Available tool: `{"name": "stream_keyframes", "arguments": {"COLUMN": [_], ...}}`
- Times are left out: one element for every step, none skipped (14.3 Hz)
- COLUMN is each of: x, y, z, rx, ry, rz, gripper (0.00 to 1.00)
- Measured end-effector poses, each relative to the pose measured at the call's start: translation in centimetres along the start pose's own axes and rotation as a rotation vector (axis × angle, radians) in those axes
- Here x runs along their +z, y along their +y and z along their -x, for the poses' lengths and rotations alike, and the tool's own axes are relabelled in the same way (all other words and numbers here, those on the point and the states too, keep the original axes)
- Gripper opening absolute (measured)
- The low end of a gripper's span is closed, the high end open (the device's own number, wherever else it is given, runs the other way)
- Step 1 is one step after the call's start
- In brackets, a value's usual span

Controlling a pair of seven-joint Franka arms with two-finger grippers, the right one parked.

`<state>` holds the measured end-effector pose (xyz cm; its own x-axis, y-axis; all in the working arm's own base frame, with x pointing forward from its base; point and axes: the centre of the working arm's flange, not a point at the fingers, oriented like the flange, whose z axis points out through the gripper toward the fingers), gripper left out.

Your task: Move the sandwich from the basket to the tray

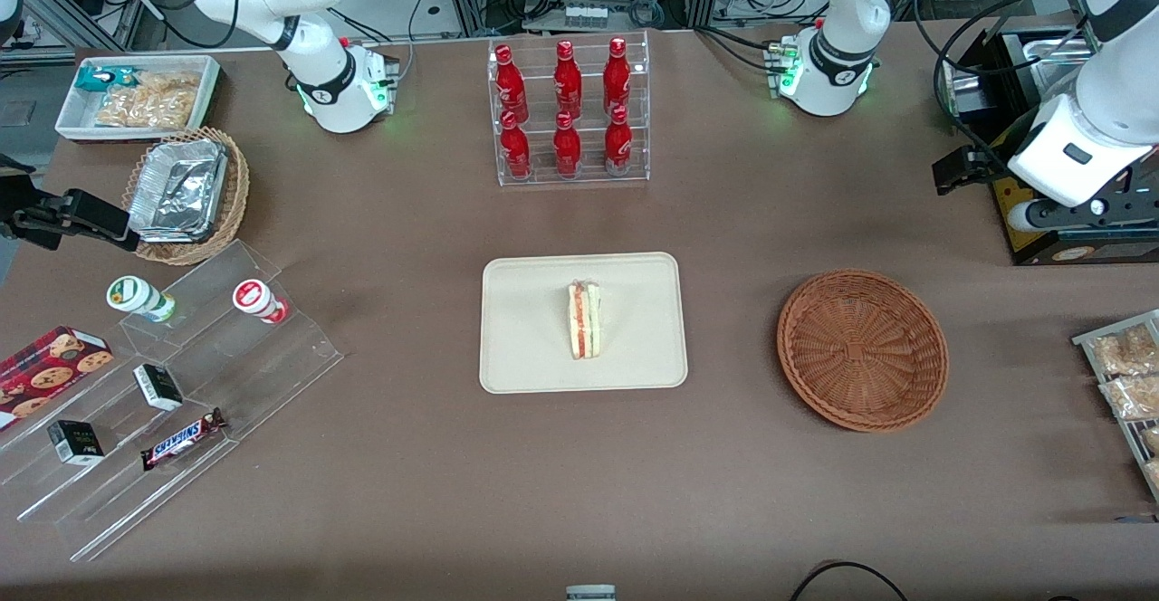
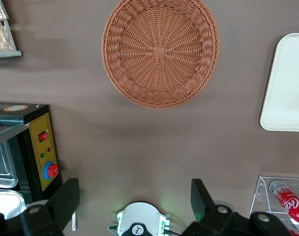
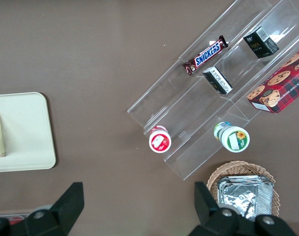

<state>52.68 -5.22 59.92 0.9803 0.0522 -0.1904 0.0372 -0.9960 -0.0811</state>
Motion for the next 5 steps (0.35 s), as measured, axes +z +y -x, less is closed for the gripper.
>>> {"name": "stream_keyframes", "arguments": {"x": [0.0, 0.0, 0.01, 0.01, -0.06], "y": [0.06, 0.23, 0.41, 0.51, 0.56], "z": [0.01, 0.03, 0.05, 0.03, -0.03], "rx": [0.001, 0.004, 0.007, 0.009, 0.01], "ry": [0.0, 0.0, 0.0, 0.0, 0.002], "rz": [-0.001, -0.002, -0.002, -0.003, -0.002], "gripper": [1.0, 1.0, 1.0, 1.0, 1.0]}}
